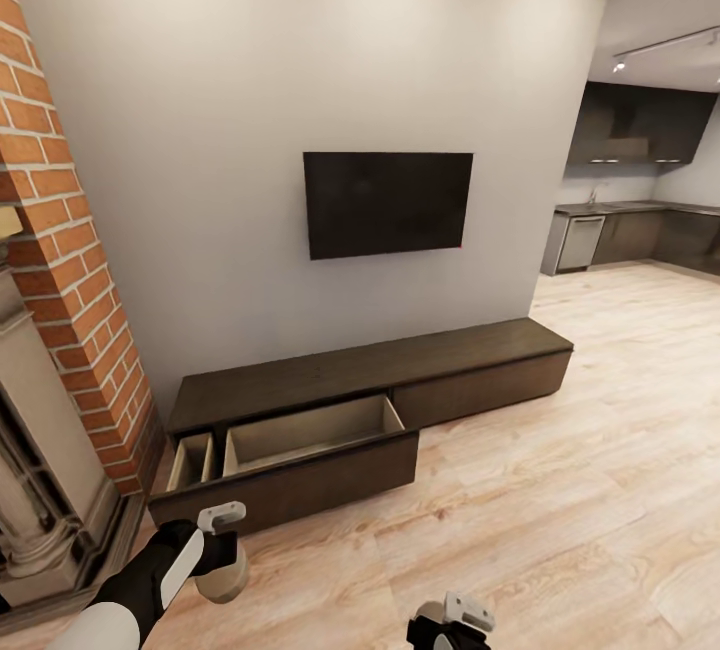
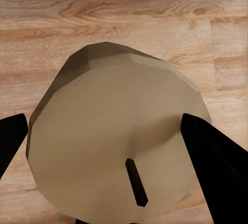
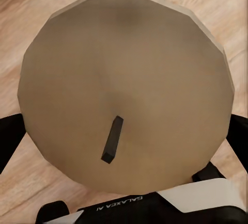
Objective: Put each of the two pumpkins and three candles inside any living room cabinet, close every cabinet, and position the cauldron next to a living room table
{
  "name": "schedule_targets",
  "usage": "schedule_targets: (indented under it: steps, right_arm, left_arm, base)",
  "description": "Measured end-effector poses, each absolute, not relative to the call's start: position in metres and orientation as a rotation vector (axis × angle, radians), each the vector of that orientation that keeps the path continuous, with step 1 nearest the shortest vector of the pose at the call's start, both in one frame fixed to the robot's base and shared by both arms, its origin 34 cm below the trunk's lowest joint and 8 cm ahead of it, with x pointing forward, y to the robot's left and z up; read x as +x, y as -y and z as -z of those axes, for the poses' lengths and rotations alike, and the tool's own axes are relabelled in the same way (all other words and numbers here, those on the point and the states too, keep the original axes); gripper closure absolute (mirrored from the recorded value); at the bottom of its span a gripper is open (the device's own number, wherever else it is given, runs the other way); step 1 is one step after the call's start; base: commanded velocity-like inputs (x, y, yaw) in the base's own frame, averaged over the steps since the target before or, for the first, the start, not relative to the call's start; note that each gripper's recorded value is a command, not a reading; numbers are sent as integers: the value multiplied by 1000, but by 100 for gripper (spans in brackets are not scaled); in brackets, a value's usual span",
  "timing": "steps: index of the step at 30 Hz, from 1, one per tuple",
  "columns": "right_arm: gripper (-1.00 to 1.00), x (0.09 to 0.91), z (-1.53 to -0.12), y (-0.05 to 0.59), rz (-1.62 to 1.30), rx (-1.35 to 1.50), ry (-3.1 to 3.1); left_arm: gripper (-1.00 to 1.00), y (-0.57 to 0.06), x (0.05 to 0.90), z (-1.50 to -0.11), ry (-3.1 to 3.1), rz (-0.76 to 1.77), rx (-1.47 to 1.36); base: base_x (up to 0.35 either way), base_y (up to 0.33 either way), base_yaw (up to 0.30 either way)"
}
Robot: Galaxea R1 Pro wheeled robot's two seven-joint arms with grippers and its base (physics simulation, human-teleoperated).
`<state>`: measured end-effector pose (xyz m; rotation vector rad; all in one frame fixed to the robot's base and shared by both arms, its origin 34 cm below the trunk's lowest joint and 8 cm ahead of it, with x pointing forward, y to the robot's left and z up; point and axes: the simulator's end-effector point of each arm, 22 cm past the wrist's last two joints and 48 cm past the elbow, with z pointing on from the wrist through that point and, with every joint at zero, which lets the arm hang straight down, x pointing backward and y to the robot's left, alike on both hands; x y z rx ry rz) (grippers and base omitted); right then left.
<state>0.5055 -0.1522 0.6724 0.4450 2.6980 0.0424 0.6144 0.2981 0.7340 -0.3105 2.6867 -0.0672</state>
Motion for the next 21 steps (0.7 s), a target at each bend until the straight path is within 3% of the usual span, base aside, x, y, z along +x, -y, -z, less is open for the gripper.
schedule_targets:
  steps: [7,15,21]
  right_arm:
    - [100,504,-671,152,-32,445,-2697]
    - [100,506,-680,138,-25,364,-2752]
    - [100,569,-765,159,180,241,-2742]
  left_arm:
    - [100,-298,614,-734,-2687,66,-308]
    - [100,-297,614,-735,-2691,79,-312]
    - [100,-294,599,-739,-2780,110,-319]
  base:
    - [165,-133,0]
    - [24,-25,0]
    - [1,-1,0]
